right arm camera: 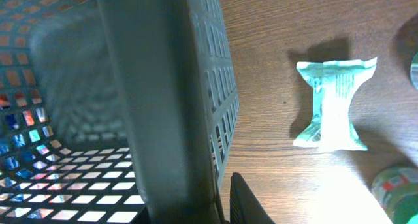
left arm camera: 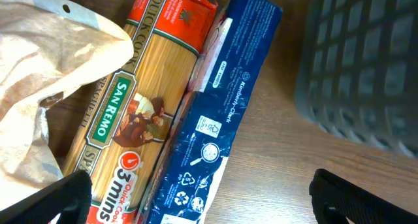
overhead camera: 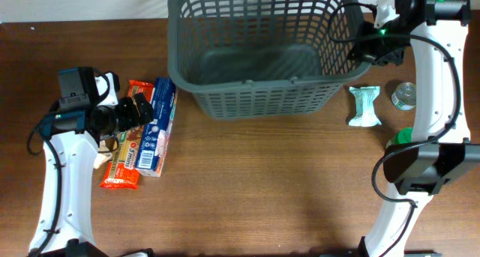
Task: Pack container
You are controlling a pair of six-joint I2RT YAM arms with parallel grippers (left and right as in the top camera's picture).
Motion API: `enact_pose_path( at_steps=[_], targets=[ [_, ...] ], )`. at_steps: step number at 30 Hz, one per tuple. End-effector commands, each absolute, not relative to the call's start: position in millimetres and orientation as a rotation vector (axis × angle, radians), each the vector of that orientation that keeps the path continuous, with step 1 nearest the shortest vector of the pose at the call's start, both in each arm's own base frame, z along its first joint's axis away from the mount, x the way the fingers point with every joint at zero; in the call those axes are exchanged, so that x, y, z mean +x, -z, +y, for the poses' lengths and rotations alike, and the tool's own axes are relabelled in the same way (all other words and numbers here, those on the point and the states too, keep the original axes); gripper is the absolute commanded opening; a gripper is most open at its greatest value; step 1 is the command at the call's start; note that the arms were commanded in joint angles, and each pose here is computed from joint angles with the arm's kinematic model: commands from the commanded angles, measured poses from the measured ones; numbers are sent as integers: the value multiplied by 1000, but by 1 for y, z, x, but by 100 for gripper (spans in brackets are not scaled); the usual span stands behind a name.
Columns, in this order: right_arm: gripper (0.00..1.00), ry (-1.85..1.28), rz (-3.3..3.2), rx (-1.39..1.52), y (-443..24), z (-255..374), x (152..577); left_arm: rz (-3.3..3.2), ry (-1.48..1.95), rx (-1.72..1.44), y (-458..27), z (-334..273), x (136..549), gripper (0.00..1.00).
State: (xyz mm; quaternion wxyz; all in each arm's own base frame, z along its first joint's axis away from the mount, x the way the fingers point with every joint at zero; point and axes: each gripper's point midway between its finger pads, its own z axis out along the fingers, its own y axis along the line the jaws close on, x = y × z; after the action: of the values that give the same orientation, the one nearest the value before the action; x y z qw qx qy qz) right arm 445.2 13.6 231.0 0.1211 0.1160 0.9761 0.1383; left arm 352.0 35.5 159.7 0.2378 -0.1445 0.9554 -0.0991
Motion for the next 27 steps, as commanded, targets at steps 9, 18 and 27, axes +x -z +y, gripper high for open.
enact_pose_path(
  at_steps=[9, 18, 27],
  targets=[
    [47, -241, 2826, 429, -224, -11, 455, 2607, 252, -396, -164, 40, 356, 99],
    [65, -251, 2454, 118, -339, -4, 476, 2550, 244, -378, -171, 43, 368, 99],
    [83, -127, 2116, 226, -462, -63, 414, 2551, 250, -377, -171, 42, 368, 99]
  ],
)
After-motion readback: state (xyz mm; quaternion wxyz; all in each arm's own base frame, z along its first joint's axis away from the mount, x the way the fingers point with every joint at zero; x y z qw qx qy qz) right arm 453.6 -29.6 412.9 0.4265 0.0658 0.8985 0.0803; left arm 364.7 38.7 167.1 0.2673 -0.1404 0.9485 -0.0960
